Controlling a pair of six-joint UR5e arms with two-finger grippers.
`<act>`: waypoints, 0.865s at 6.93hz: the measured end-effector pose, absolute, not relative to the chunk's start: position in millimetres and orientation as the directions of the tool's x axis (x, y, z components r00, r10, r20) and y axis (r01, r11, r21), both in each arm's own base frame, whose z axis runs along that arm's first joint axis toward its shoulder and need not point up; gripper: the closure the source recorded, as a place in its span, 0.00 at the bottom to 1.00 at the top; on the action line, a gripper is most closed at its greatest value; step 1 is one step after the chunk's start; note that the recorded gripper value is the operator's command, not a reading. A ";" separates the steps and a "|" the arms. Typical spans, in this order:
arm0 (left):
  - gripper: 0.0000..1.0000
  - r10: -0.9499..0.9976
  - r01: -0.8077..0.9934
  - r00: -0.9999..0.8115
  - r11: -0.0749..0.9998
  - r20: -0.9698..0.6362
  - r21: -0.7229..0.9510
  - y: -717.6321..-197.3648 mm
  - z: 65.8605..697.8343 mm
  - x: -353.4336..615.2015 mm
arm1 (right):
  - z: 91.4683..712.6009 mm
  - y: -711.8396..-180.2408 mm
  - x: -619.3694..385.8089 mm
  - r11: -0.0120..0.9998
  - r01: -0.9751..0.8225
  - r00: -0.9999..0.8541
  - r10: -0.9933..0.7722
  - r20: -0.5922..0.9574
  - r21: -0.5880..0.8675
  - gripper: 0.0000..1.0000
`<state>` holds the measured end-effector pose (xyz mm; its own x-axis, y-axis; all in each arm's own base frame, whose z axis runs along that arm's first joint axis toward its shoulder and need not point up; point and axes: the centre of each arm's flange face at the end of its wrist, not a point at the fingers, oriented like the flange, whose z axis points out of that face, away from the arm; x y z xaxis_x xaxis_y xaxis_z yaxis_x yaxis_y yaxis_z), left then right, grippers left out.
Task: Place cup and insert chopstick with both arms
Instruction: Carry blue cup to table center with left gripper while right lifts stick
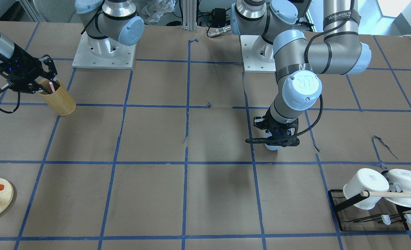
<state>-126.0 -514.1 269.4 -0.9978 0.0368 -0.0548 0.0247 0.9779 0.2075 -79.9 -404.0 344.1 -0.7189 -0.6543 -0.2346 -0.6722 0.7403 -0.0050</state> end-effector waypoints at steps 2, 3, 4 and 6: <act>1.00 -0.083 -0.084 -0.996 0.982 -0.013 0.167 -521.3 284.4 -191.5 | 348.6 -404.8 -80.5 0.751 -0.661 -0.730 -0.643 -0.231 -0.001 0.75; 1.00 -0.161 -0.156 -0.987 0.975 0.015 0.160 -526.2 287.3 -231.1 | 350.9 -405.4 -80.8 0.752 -0.659 -0.732 -0.642 -0.228 -0.001 0.82; 1.00 -0.217 -0.209 -0.975 0.965 0.038 0.157 -534.6 289.0 -267.9 | 352.1 -405.9 -80.8 0.752 -0.659 -0.732 -0.642 -0.228 -0.001 0.92; 1.00 -0.283 -0.272 -0.954 0.956 0.096 0.111 -564.3 288.8 -340.6 | 354.7 -406.6 -81.4 0.751 -0.660 -0.733 -0.643 -0.224 0.002 1.00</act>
<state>-340.6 -564.3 288.8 -0.9544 -0.2827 0.0961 -0.2719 0.9559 0.1112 -81.4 -406.6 354.7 -0.7326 -0.6427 -0.2240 -0.6598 0.7514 0.0016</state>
